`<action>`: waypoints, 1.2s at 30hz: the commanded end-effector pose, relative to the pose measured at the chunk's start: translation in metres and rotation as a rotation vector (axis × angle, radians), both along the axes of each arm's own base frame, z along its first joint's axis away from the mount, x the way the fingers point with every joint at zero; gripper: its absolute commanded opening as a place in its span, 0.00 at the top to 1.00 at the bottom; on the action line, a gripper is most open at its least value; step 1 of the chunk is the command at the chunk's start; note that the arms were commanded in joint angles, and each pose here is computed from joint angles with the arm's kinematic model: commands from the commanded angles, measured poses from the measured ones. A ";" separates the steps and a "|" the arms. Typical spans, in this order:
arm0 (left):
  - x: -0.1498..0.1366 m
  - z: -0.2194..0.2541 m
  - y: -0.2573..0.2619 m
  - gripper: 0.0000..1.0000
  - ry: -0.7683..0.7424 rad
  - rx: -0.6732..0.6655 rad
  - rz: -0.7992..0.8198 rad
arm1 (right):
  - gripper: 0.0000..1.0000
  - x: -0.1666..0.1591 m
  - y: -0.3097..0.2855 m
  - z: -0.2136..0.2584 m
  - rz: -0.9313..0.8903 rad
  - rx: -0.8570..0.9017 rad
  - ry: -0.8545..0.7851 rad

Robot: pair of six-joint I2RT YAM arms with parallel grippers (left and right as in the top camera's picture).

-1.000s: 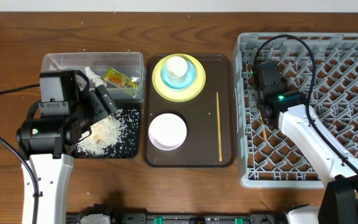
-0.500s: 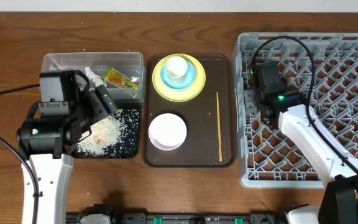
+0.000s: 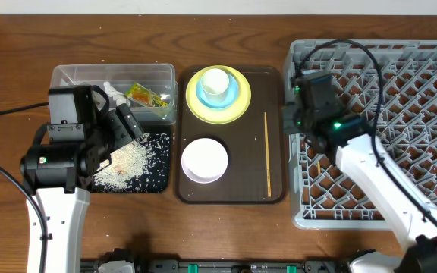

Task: Sort waste into correct bins and load items into the dishwasher rack
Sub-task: 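Move right gripper back to the second chopstick and grasp it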

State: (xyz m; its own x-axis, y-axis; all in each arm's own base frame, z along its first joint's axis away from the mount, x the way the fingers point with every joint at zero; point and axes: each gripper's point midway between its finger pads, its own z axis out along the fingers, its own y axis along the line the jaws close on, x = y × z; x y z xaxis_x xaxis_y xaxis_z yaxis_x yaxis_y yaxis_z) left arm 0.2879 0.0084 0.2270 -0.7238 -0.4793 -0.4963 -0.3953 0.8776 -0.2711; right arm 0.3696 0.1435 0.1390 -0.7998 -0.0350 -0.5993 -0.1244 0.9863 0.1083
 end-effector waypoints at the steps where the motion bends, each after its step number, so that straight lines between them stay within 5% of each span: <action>1: -0.001 -0.002 0.000 0.09 0.008 -0.006 0.003 | 0.73 -0.005 0.022 0.012 -0.021 0.082 -0.004; 15: -0.001 -0.003 0.000 0.09 0.010 -0.006 0.003 | 0.76 -0.033 0.073 -0.035 -0.022 0.026 0.092; 23: -0.001 -0.003 0.000 0.09 0.010 -0.006 0.003 | 0.78 -0.039 0.066 -0.087 -0.042 -0.175 0.137; 36: -0.001 -0.003 0.000 0.09 0.010 -0.006 0.003 | 0.79 -0.045 0.054 -0.128 -0.113 -0.240 0.215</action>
State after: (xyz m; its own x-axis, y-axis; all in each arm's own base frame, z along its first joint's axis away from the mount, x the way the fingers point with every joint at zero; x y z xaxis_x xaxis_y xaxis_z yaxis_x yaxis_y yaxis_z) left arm 0.2879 0.0084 0.2267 -0.7244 -0.4794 -0.4954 -0.3956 0.8776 -0.2707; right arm 0.3190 0.1998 0.0072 -0.9253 -0.0942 -0.3673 -0.0617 0.9932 -0.0992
